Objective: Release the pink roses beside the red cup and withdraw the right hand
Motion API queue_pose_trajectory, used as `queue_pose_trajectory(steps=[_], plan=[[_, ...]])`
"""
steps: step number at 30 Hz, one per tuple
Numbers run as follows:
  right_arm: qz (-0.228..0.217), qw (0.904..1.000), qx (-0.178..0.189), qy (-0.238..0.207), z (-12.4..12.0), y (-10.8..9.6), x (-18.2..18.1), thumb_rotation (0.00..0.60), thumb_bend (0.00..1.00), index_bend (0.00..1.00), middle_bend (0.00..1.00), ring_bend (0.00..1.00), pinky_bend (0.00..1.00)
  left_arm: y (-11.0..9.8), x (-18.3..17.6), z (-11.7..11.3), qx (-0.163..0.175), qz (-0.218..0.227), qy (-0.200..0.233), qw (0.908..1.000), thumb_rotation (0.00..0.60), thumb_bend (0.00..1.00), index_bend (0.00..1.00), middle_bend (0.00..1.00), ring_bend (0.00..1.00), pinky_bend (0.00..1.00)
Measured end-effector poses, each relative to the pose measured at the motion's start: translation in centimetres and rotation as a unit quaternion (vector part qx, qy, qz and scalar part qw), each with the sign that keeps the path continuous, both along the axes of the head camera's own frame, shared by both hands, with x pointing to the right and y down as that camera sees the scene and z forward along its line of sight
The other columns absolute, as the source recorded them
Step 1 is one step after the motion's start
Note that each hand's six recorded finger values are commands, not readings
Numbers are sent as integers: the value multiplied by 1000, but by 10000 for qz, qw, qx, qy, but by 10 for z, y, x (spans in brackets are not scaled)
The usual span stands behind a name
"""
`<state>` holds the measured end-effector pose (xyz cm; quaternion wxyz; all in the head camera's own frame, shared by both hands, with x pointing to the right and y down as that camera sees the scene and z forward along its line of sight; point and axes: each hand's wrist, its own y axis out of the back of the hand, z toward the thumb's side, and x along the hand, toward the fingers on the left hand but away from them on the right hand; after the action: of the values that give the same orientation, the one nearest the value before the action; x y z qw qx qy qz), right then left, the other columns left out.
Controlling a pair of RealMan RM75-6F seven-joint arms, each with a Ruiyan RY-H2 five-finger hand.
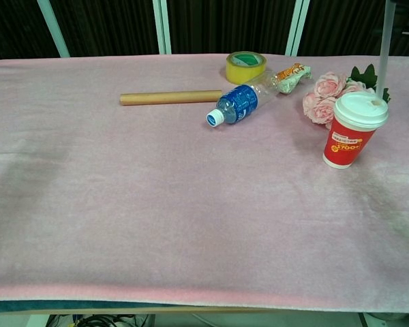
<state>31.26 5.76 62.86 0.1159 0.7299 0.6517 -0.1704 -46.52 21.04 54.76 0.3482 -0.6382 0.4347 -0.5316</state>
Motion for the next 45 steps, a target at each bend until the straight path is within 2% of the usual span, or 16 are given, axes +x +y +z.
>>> queue_pose_trajectory(steps=[22, 42, 43, 45], plan=[[23, 9999, -56, -118, 9, 5, -1, 600, 350, 673, 21, 38, 208, 0, -1, 0, -4, -1, -17, 10000, 600, 655, 47, 38, 0, 0], [42, 9997, -188, -145, 22, 19, 6, 600, 337, 672, 21, 38, 209, 0, -1, 1, -11, -5, -29, 10000, 600, 655, 47, 38, 0, 0], [38, 9997, -186, -142, 23, 19, 6, 600, 327, 664, 21, 38, 209, 0, -1, 1, -12, -5, -28, 10000, 600, 655, 47, 38, 0, 0], [24, 9997, -188, -125, 23, 21, 7, 600, 285, 582, 20, 38, 208, 0, -1, 1, -14, -4, -29, 10000, 600, 655, 47, 38, 0, 0]])
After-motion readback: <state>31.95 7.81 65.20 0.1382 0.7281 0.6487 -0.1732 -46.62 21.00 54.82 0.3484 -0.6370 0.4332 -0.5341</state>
